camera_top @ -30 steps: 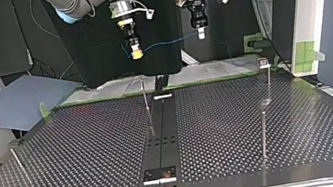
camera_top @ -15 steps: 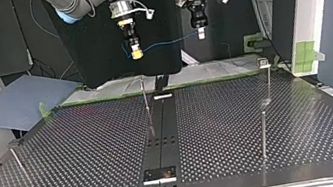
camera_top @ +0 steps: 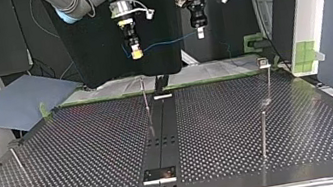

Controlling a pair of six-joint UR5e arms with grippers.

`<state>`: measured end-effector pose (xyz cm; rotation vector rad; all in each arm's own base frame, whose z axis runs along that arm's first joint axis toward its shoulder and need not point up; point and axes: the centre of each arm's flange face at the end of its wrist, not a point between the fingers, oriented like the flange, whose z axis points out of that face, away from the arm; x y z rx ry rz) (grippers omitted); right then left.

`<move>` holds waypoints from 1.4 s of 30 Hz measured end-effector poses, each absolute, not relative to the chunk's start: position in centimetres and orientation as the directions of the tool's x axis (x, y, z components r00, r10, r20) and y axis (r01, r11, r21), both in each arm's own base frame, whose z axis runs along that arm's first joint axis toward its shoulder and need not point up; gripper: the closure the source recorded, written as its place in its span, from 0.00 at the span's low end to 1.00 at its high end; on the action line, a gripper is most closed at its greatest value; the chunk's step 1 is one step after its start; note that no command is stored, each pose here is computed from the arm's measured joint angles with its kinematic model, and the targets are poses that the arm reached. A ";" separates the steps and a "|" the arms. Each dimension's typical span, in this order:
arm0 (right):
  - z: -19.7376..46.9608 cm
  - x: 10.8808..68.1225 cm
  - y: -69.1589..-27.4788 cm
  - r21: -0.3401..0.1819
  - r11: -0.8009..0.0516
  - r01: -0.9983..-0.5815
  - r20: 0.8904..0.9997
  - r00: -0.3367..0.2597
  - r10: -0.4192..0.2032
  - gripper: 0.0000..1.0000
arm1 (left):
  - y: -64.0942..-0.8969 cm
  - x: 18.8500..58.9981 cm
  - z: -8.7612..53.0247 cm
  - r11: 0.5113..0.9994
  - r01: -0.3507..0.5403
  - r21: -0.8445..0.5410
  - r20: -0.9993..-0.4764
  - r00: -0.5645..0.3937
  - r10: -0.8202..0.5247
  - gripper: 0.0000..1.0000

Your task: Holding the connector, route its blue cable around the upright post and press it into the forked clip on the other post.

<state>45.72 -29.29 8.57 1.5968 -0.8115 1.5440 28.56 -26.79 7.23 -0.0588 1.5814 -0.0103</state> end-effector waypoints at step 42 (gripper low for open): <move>5.1 45.0 -27.4 0.105 -0.532 -0.841 0.993 0.115 0.013 1.00 | -26.8 28.4 6.8 0.999 -0.030 -0.036 -0.999 -0.021 -0.037 1.00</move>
